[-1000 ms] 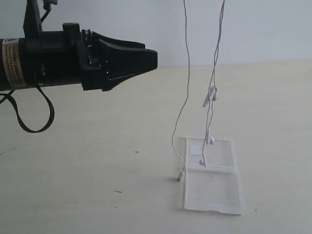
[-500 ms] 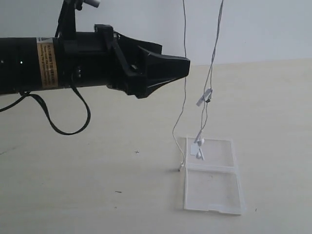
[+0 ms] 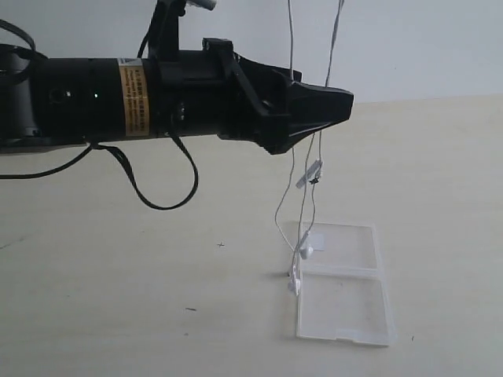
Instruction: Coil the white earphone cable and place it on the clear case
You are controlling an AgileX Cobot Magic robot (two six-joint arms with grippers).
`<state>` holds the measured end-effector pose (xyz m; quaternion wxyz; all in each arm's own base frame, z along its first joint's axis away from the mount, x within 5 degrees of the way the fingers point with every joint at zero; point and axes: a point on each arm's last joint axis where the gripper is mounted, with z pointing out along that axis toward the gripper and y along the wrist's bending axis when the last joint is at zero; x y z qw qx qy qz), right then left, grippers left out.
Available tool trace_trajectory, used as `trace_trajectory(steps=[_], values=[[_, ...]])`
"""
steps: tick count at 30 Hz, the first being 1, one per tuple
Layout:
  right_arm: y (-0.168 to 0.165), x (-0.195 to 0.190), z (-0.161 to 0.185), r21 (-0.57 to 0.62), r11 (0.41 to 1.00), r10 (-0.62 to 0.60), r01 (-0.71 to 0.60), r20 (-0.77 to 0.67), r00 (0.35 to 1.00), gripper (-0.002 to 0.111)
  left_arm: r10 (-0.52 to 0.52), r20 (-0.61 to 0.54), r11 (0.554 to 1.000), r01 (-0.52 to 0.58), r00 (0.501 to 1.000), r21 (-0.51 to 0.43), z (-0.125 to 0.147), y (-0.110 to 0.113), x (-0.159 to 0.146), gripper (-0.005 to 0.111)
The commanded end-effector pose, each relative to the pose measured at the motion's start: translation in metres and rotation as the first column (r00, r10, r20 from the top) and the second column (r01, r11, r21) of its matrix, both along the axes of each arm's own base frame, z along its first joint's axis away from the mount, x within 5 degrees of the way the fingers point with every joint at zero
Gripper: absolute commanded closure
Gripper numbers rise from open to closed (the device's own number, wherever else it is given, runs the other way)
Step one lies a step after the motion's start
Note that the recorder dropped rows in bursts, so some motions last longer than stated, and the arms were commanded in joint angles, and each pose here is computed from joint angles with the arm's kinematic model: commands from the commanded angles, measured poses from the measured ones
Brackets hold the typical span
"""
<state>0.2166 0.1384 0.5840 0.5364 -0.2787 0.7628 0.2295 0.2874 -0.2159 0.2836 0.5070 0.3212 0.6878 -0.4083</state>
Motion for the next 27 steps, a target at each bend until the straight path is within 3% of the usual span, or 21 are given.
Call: trace_trajectory(steps=[1, 8, 23, 25, 27], values=[[-0.001, -0.003, 0.003, 0.013, 1.0, 0.003, -0.003, 0.009, 1.0, 0.108, -0.006, -0.009, 1.0, 0.006, 1.0, -0.009, -0.001, -0.005, 0.0, 0.033], [0.0, -0.004, 0.003, 0.021, 1.0, 0.013, -0.014, 0.005, 1.0, 0.108, -0.019, -0.04, 0.999, 0.018, 0.999, -0.028, -0.007, -0.013, -0.001, 0.061], [-0.001, -0.008, 0.005, 0.03, 0.999, 0.021, -0.021, 0.009, 1.0, 0.108, 0.004, -0.088, 0.999, -0.008, 0.996, -0.04, -0.022, -0.023, 0.003, 0.056], [-0.002, -0.009, 0.006, 0.03, 0.999, 0.021, -0.021, 0.011, 1.0, 0.108, 0.008, -0.088, 0.999, -0.011, 0.996, -0.037, -0.022, -0.023, 0.003, 0.061], [-0.002, -0.009, 0.006, 0.03, 0.999, 0.021, -0.021, 0.011, 1.0, 0.108, 0.011, -0.089, 0.999, -0.014, 0.996, -0.034, -0.022, -0.022, 0.003, 0.073]])
